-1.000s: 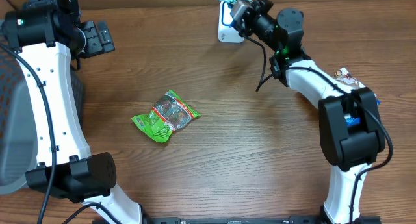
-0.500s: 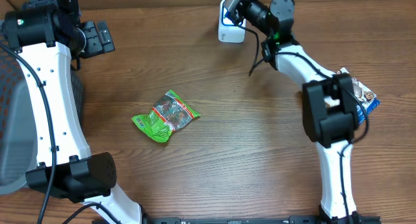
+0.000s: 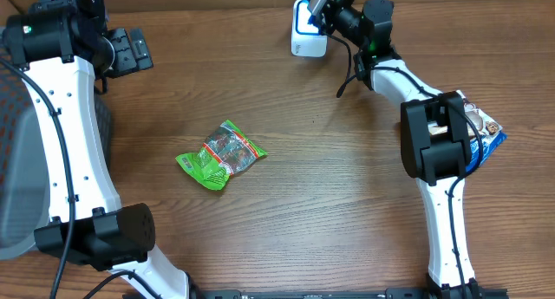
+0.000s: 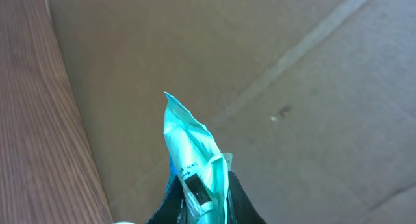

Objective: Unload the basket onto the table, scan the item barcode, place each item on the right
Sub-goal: 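Hold the mint packet's barcode up to the white scanner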

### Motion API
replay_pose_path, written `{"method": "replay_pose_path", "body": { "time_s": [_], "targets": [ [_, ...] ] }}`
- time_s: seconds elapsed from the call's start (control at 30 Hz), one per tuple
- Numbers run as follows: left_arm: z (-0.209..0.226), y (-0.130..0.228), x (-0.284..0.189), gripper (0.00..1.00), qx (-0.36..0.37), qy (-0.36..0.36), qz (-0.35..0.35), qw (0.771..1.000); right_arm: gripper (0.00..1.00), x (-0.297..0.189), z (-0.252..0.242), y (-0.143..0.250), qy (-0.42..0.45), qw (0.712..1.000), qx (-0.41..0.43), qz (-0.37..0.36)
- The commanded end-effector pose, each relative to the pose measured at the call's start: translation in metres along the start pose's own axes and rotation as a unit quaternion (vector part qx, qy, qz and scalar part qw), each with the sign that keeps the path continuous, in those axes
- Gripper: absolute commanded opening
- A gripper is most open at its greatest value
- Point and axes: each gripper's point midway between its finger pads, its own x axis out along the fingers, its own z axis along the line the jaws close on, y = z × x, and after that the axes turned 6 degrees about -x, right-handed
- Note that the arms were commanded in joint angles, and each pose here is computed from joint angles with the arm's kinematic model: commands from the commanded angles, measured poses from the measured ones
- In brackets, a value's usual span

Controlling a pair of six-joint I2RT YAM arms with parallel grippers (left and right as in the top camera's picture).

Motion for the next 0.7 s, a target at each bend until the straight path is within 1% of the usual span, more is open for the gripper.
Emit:
{"method": "replay_pose_path", "body": {
  "time_s": [0.0, 0.2, 0.67],
  "targets": [
    [-0.0043, 0.0002, 0.0029, 1.0, 0.013, 0.003, 0.003, 1.0, 0.04, 0.0023, -0.0141, -0.0051, 0.015, 1.0, -0.021, -0.009],
    [-0.0041, 0.0002, 0.003, 1.0, 0.013, 0.003, 0.003, 1.0, 0.04, 0.0018, -0.0116, -0.0014, 0.014, 1.0, -0.025, -0.007],
    [-0.0043, 0.0002, 0.0029, 1.0, 0.013, 0.003, 0.003, 1.0, 0.04, 0.0017, -0.0139, -0.0073, 0.017, 0.999, -0.032, -0.02]
  ]
}}
